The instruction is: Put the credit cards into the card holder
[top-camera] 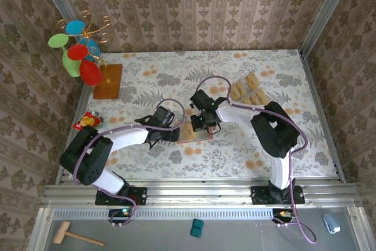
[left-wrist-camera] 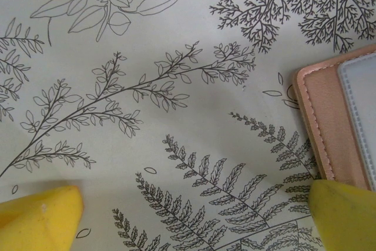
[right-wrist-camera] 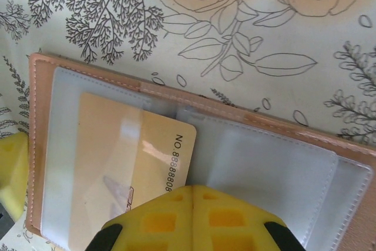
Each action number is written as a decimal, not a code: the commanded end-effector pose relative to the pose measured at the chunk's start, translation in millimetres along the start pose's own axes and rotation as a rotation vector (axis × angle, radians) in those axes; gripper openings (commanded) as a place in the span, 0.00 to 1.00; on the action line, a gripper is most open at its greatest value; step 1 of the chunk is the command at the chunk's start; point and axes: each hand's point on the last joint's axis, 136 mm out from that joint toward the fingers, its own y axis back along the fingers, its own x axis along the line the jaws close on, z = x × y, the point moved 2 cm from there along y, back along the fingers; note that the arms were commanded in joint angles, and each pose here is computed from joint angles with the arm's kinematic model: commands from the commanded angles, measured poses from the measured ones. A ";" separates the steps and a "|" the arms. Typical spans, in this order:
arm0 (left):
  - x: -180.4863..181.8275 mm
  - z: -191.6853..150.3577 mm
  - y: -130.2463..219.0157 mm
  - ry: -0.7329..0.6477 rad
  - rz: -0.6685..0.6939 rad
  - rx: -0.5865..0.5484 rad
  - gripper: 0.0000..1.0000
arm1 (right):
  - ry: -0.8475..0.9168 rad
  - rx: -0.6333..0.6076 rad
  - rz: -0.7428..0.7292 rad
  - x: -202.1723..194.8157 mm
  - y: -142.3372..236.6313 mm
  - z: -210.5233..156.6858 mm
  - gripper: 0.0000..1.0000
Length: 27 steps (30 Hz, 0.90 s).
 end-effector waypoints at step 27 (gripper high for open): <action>4.8 8.0 10.9 0.015 -0.007 -0.023 1.00 | 0.005 -0.043 0.055 28.4 21.9 5.8 0.00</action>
